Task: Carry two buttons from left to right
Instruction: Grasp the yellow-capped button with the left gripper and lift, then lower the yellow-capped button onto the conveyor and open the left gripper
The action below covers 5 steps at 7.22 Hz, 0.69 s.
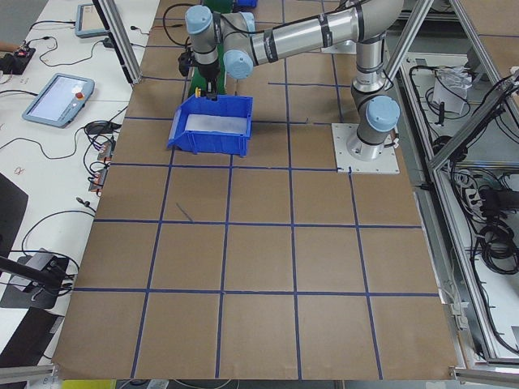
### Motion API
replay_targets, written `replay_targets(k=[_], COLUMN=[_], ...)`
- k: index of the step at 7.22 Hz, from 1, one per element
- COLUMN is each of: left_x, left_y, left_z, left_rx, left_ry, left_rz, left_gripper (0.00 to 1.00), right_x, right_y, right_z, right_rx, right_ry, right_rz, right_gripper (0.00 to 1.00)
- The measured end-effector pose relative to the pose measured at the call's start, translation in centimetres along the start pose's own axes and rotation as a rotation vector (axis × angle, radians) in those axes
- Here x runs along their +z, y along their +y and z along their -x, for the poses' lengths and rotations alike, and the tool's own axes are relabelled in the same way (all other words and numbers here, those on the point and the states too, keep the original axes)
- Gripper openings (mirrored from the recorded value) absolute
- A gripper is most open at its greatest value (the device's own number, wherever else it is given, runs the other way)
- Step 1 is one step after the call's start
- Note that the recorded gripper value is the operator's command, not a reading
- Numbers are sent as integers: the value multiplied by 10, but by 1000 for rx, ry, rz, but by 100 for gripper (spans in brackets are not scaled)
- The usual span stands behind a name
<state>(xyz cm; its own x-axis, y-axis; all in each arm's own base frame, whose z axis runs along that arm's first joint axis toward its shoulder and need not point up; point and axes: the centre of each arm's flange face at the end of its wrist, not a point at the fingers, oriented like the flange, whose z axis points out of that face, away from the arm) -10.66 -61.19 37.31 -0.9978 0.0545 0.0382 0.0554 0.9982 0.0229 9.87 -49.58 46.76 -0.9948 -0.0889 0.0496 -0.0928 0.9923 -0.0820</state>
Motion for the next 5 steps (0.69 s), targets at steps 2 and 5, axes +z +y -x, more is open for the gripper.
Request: replay_targets(k=[2, 5], left_x=[-12, 21], left_y=[11, 3], left_z=[-61, -111], left_rx=[209, 682], left_ry=[-77, -86], left_rz=[-8, -13], left_gripper=[20, 20], right_x=[3, 11], right_y=[1, 4], right_z=[0, 1], right_rx=[-1, 1], right_ry=[-2, -4], right_rz=[7, 23], right_gripper=[100, 100])
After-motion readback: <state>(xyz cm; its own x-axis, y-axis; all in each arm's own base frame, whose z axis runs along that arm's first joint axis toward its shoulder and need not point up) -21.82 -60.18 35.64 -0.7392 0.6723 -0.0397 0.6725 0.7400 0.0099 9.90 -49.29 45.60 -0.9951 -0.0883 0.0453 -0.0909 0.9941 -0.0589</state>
